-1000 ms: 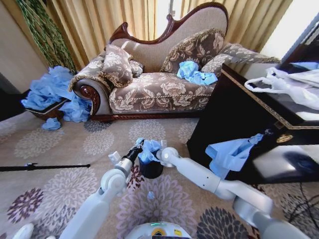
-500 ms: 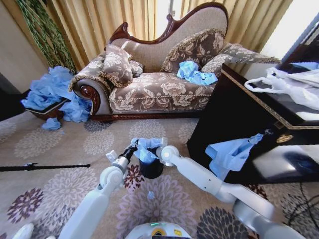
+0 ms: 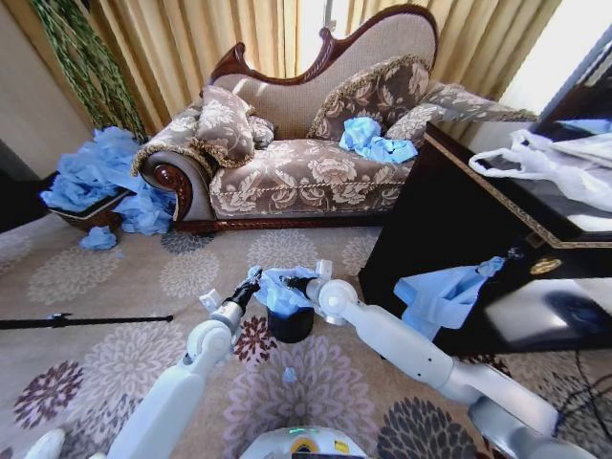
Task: Place a garbage bag over the trash bin.
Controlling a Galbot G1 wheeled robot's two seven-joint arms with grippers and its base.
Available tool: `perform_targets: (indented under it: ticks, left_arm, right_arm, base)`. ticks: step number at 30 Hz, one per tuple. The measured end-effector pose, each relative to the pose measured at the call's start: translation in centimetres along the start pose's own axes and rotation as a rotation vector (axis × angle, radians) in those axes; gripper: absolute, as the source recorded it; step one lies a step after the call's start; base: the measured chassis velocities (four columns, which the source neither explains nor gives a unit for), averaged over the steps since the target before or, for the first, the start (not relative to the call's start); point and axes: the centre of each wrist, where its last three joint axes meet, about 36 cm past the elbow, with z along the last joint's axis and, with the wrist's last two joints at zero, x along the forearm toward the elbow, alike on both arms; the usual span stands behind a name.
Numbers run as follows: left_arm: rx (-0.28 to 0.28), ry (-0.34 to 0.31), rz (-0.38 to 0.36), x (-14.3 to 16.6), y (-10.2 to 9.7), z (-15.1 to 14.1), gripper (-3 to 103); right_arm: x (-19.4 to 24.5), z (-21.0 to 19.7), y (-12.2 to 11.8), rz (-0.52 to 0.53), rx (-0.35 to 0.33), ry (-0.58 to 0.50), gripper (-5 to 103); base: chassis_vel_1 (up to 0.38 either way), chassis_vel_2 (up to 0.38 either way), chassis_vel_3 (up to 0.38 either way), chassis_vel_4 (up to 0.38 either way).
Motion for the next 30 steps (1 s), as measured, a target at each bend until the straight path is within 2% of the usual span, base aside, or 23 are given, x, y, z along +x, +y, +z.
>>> perform_targets:
  ticks: [1, 3, 5, 6, 8, 9, 10, 15, 18, 21, 26, 30]
  left_arm:
    - [0.000, 0.000, 0.000, 0.0, 0.0, 0.0, 0]
    - [-0.003, 0.000, 0.002, -0.1, 0.1, 0.0, 0]
    - [-0.004, -0.001, 0.003, -0.1, 0.1, 0.1, 0]
    - [-0.004, -0.001, 0.003, -0.1, 0.1, 0.1, 0]
    - [-0.003, -0.001, 0.006, 0.0, 0.0, 0.1, 0]
    - [-0.003, -0.001, 0.007, 0.1, 0.0, 0.1, 0]
    - [-0.003, -0.001, 0.007, 0.1, -0.1, 0.1, 0]
    - [-0.003, -0.001, 0.007, 0.1, -0.1, 0.2, 0]
    - [-0.004, 0.001, 0.006, 0.1, -0.2, 0.3, 0]
    - [-0.003, 0.002, 0.009, 0.2, -0.4, 0.4, 0]
    - [-0.003, 0.003, 0.009, 0.2, -0.5, 0.4, 0]
    - [0.002, 0.003, 0.011, 0.2, -0.7, 0.5, 0]
  right_arm:
    - [0.0, 0.0, 0.0, 0.000, 0.000, 0.000, 61]
    - [0.4, -0.3, -0.1, 0.000, 0.007, -0.020, 72]
    - [1.0, -0.6, -0.3, 0.006, 0.045, -0.051, 83]
    - [1.0, -0.6, -0.3, 0.006, 0.045, -0.051, 83]
    - [1.8, -0.4, -0.6, 0.012, 0.100, -0.082, 93]
    - [2.4, -0.4, -0.6, 0.004, 0.106, -0.088, 93]
    - [3.1, -0.5, -0.4, -0.010, 0.101, -0.090, 97]
    - [5.4, -1.1, 0.8, -0.044, 0.072, -0.092, 100]
    - [6.1, -0.9, 0.6, -0.037, 0.109, -0.101, 100]
    - [5.5, 0.0, -0.4, -0.013, 0.148, -0.098, 100]
    - [3.8, 1.2, -1.0, 0.038, 0.129, -0.069, 100]
    - [3.0, 2.0, -0.4, 0.072, 0.139, -0.058, 100]
  base:
    - [0.000, 0.000, 0.000, 0.000]
    - [0.000, 0.000, 0.000, 0.000]
    - [0.000, 0.000, 0.000, 0.000]
    - [0.000, 0.000, 0.000, 0.000]
    - [0.000, 0.000, 0.000, 0.000]
    - [0.000, 0.000, 0.000, 0.000]
    - [0.000, 0.000, 0.000, 0.000]
    - [0.000, 0.000, 0.000, 0.000]
    - [0.000, 0.000, 0.000, 0.000]
    - [0.000, 0.000, 0.000, 0.000]
    - [0.000, 0.000, 0.000, 0.000]
    - [0.000, 0.000, 0.000, 0.000]
